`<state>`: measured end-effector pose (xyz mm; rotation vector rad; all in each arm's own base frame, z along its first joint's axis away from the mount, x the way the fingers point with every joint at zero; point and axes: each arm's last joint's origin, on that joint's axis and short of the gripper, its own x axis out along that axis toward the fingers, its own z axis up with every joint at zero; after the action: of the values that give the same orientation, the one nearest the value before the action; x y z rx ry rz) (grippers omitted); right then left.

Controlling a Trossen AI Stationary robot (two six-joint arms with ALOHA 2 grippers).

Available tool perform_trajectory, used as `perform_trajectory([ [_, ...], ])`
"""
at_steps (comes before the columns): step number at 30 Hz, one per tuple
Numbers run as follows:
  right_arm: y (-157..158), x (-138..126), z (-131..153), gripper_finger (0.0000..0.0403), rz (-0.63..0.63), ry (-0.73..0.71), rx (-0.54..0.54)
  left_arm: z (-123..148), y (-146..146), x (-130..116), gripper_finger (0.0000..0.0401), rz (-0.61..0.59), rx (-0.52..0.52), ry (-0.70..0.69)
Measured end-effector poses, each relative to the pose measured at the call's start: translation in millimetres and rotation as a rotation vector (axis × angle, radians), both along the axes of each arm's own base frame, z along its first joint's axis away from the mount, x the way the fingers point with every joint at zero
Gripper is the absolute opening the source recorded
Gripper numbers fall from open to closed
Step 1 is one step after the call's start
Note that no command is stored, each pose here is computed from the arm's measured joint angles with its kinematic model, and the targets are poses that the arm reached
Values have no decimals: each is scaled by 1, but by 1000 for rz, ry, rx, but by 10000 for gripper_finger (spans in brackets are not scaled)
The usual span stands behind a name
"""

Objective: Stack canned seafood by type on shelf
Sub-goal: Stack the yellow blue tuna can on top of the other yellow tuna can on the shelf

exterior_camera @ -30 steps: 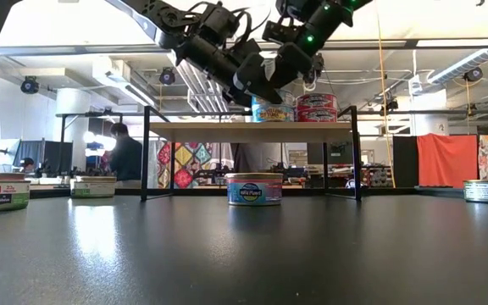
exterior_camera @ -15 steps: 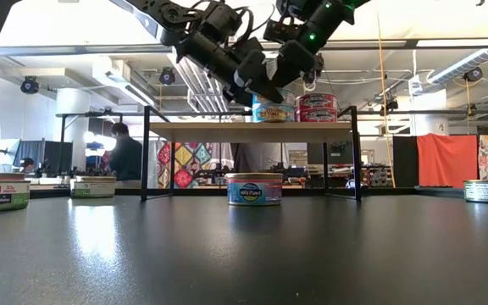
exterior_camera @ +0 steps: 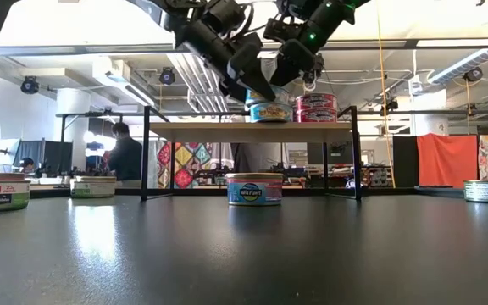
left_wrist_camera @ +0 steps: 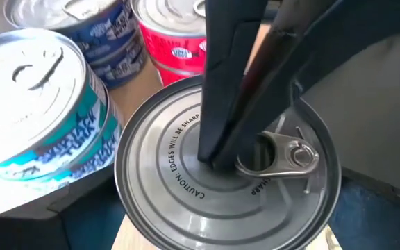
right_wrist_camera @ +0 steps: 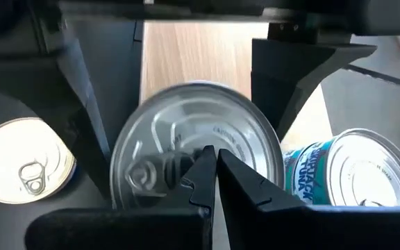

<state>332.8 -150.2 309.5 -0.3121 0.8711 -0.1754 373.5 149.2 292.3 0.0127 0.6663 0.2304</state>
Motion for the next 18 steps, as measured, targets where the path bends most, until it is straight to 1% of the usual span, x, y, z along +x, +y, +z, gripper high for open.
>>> perform_trajectory([
  [6,-1,1,1,13,1,-16,-10,13,-4,-3,399,9,-22,68],
  [11,-2,1,0,13,-16,-9,-23,25,-4,-7,400,84,13,114],
  [14,-2,-1,-4,13,-20,20,-15,38,-8,-12,400,103,12,102],
  [16,-3,1,-4,13,-17,8,-16,46,-13,-15,400,100,21,82],
  [18,-1,-1,-6,13,-19,26,-4,51,-21,-17,400,85,24,73],
])
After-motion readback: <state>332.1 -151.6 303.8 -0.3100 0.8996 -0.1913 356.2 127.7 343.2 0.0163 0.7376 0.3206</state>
